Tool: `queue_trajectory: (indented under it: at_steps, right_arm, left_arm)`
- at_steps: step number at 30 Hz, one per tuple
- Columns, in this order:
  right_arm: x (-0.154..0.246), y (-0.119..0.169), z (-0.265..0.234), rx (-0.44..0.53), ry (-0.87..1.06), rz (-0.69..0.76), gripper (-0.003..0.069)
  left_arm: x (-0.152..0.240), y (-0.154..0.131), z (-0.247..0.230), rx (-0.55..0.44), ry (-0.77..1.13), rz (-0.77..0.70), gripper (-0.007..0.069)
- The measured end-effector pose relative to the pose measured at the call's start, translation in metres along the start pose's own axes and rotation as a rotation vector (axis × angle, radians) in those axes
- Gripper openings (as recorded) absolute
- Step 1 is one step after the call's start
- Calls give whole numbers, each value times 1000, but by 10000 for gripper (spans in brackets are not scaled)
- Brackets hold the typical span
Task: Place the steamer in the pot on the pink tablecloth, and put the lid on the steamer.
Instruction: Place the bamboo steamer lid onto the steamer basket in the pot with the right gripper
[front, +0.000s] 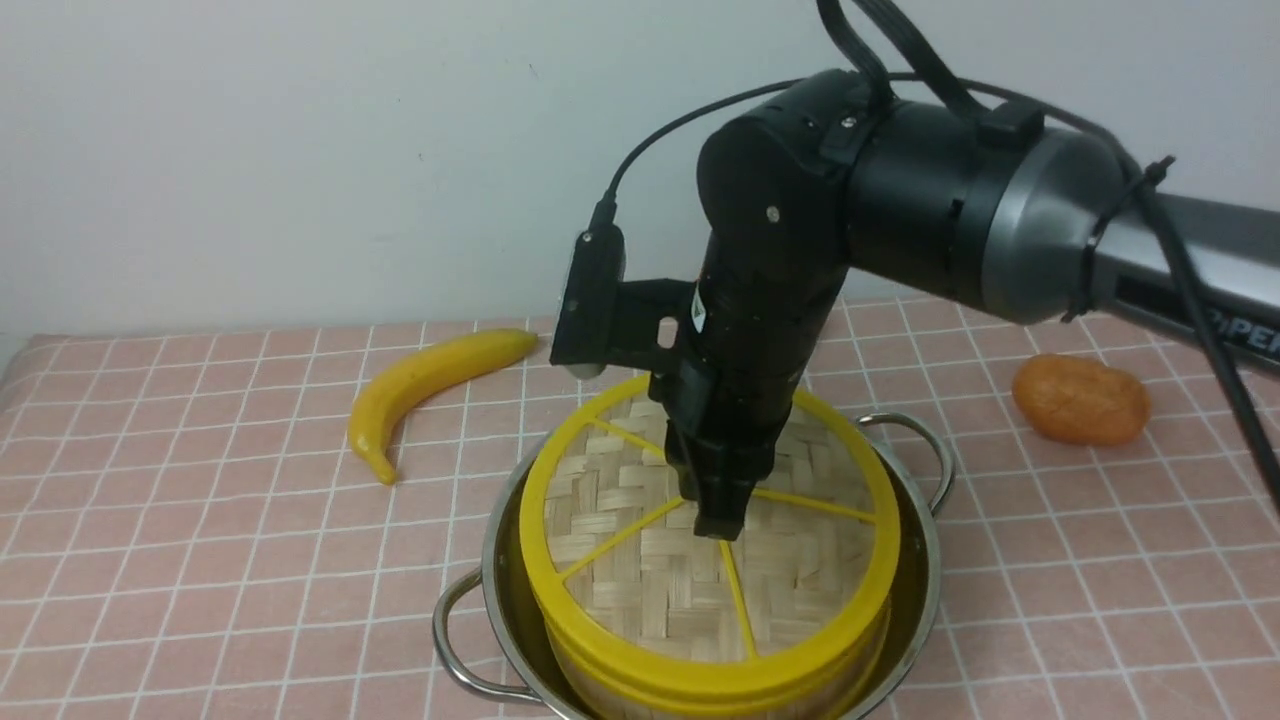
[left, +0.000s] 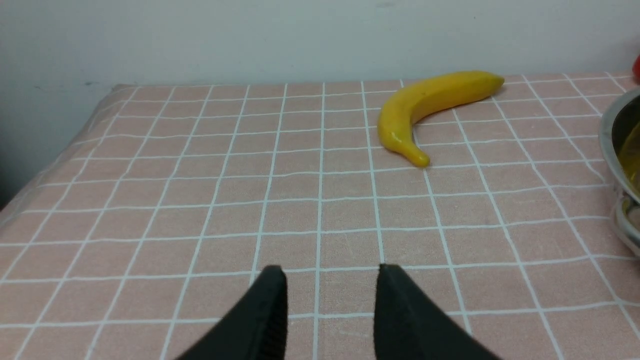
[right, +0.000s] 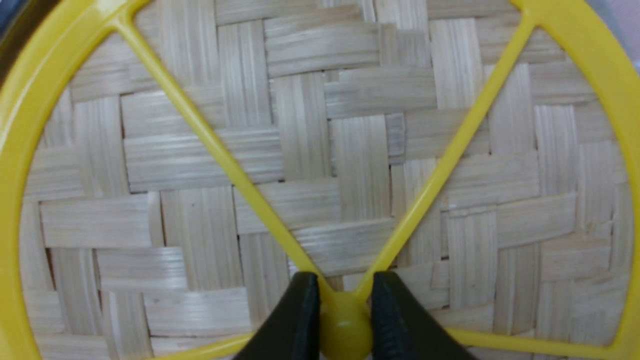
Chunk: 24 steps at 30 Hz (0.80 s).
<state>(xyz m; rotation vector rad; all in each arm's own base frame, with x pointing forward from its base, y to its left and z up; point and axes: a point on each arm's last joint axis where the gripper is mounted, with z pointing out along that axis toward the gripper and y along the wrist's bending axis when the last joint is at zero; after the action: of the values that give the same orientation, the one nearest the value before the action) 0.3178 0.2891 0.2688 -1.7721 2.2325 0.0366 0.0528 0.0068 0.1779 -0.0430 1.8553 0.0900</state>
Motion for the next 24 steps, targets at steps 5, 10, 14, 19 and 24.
queue_trajectory:
  at_steps: [5, 10, 14, 19, 24]
  right_arm:
    - [-2, -2, -2, 15, -18, -1, 146]
    - [-4, -3, 6, 12, -18, 1, 146]
    - [-5, -5, 2, 26, -17, 12, 146]
    - [-10, -10, -13, 71, -52, 56, 146]
    - [-8, -8, -29, 84, -83, 146, 146]
  left_arm:
    - [0, 0, 0, 0, 0, 0, 243]
    - [0, 0, 0, 0, 0, 0, 243]
    - [0, 0, 0, 0, 0, 0, 243]
    - [0, 0, 0, 0, 0, 0, 243]
    - [0, 0, 0, 0, 0, 0, 243]
